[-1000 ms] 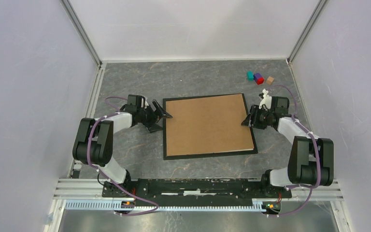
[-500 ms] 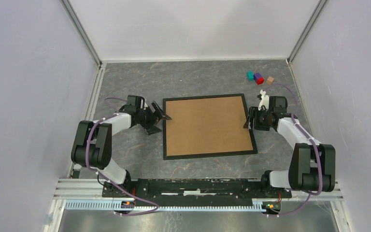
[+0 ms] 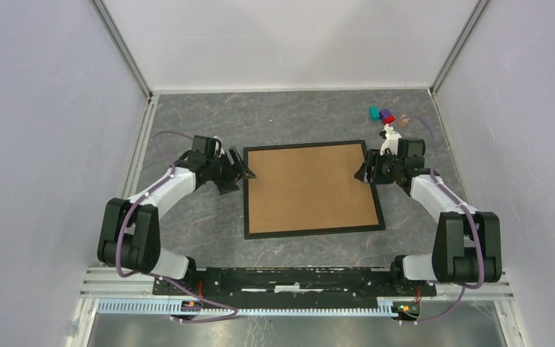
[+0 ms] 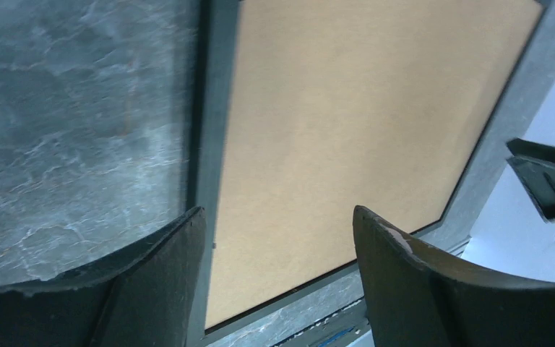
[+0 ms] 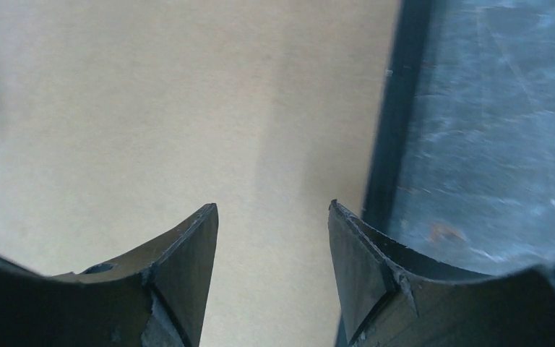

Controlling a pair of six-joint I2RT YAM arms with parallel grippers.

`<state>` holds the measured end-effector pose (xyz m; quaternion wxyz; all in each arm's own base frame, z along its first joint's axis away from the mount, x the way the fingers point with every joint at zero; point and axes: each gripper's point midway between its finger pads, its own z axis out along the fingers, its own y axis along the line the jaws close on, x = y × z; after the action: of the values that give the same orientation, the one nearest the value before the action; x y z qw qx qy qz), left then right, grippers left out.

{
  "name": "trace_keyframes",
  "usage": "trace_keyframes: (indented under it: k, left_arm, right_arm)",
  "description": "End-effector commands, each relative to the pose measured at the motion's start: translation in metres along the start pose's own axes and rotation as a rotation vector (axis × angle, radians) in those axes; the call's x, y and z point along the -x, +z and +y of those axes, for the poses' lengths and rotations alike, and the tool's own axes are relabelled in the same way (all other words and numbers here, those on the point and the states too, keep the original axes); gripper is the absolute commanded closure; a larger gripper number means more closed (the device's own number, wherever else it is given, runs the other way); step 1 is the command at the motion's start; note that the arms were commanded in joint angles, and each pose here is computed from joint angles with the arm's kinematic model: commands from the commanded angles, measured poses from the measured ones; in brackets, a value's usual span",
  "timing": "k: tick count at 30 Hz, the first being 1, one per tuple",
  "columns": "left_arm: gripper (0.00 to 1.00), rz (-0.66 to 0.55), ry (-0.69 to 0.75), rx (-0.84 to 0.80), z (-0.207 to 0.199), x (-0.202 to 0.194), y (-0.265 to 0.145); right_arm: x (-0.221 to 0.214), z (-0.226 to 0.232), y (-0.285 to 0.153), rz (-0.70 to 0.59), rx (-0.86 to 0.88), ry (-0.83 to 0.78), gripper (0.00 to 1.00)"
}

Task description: Put the photo into the frame

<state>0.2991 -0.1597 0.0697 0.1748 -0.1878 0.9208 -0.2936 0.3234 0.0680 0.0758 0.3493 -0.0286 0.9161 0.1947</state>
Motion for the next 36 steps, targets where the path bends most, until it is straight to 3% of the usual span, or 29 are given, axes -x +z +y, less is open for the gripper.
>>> trace_keyframes:
  k: [1,3,9,13,17,21,24,25,29,36]
  left_arm:
    - [0.24,-0.058,0.154,-0.060,-0.035,0.009,-0.013]
    - [0.26,0.006,0.161,-0.117,-0.053,-0.004,-0.002]
    - [0.24,0.129,0.195,-0.170,-0.082,-0.038,0.036]
    - [0.21,0.167,0.181,-0.086,-0.061,-0.049,0.054]
    - [0.19,0.176,0.193,0.013,-0.033,-0.055,0.059]
    - [0.17,0.167,0.235,-0.005,-0.044,-0.050,0.044]
    - [0.12,0.122,0.289,-0.079,-0.076,-0.039,0.014]
    - [0.10,0.109,0.317,-0.087,-0.082,-0.036,0.003]
    - [0.03,0.048,0.414,-0.105,-0.101,-0.022,-0.031]
    - [0.00,0.179,0.419,-0.320,-0.143,-0.056,-0.031]
  right_arm:
    - [0.003,0.034,0.013,-0.042,0.225,0.036,0.38]
    - [-0.005,0.045,0.017,-0.047,0.304,0.071,0.38]
    - [-0.047,0.046,0.028,0.026,0.307,0.118,0.37]
    - [-0.068,0.037,0.029,0.086,0.247,0.103,0.37]
    - [-0.050,0.033,0.017,0.064,0.185,0.043,0.36]
    - [-0.007,0.034,0.000,-0.009,0.127,-0.035,0.25]
    - [0.016,0.012,-0.013,-0.028,-0.014,-0.072,0.04]
    - [0.019,0.003,-0.017,-0.022,-0.048,-0.053,0.02]
    - [0.017,-0.029,-0.025,-0.067,-0.041,0.079,0.02]
    - [-0.026,-0.031,-0.009,-0.042,0.004,0.127,0.06]
